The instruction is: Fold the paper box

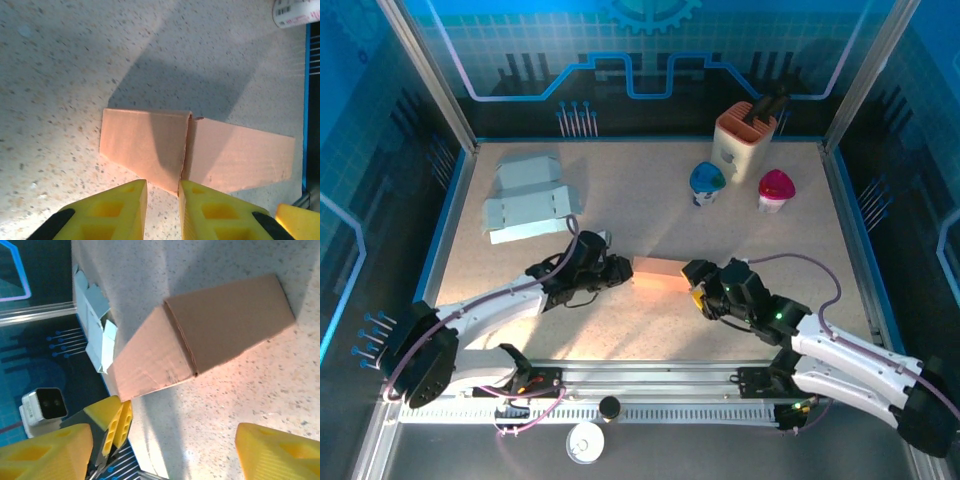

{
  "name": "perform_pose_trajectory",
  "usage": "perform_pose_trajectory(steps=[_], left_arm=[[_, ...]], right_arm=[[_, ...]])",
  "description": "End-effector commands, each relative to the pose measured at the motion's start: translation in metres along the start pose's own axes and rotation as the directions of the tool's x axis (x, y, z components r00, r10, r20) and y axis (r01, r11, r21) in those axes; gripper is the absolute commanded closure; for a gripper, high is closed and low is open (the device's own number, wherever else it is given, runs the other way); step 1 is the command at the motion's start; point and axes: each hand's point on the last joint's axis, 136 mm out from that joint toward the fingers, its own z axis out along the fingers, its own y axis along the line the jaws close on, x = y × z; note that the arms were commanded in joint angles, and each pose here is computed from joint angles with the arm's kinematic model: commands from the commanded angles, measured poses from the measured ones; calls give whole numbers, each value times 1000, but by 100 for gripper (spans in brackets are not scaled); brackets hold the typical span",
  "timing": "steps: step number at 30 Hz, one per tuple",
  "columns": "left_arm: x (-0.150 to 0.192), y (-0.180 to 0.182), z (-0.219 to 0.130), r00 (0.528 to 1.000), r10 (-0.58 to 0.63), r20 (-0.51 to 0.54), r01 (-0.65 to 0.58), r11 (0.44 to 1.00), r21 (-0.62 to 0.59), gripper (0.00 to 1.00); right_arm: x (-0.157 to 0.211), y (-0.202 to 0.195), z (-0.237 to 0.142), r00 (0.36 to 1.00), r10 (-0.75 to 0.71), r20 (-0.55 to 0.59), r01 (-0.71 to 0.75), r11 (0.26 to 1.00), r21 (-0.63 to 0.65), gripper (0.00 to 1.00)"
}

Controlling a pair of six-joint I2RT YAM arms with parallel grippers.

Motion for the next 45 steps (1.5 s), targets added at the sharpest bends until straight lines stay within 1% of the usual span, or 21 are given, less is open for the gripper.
perform_pose_trajectory(steps=[1,3,6,11,13,17,20,29,32,34,37,40,42,45], left_arm=[[11,5,2,1000,-16,1,16,1000,-19,77],[14,2,4,1000,-7,2,7,1000,-18,78],[19,-2,8,1000,-1,-5,1,1000,-15,79],[24,-8,12,1000,9,-18,-9,1000,-7,79],[26,-10,14,1000,14,-22,-14,1000,-2,79],[30,-14,18,999,17,-35,-17,1000,5,79],[37,-16,27,998,16,-62,-15,1000,16,79],[55,-9,58,992,3,-123,-1,1000,12,75],[57,-9,60,992,4,-130,-2,1000,10,74],[55,-9,56,993,5,-117,-4,1000,7,72],[45,-7,45,998,13,-67,-14,1000,-15,62],[40,-12,41,999,8,-50,-8,1000,-4,57],[41,-14,45,998,-13,-59,13,1000,4,55],[46,-17,58,994,-38,-98,39,999,10,56]], right_arm=[[-6,-8,-2,981,174,90,-181,980,80,14],[1,-14,5,963,259,76,-267,954,135,14],[0,-12,15,948,303,91,-314,938,149,13],[-17,2,28,942,304,144,-322,939,118,11],[-23,-1,35,937,312,158,-333,934,129,11],[-31,-2,46,937,313,156,-330,938,101,15],[-30,-12,50,942,305,140,-322,939,122,19],[-42,-60,29,957,237,168,-272,934,232,18],[-46,-67,24,967,204,150,-236,942,239,19],[-47,-66,20,978,157,137,-185,955,231,19],[-52,-53,10,991,11,131,-40,976,216,20],[-52,-40,7,987,-125,100,102,973,207,20],[-49,-34,8,980,-186,67,170,968,187,21],[-45,-28,9,970,-241,30,232,958,169,26]])
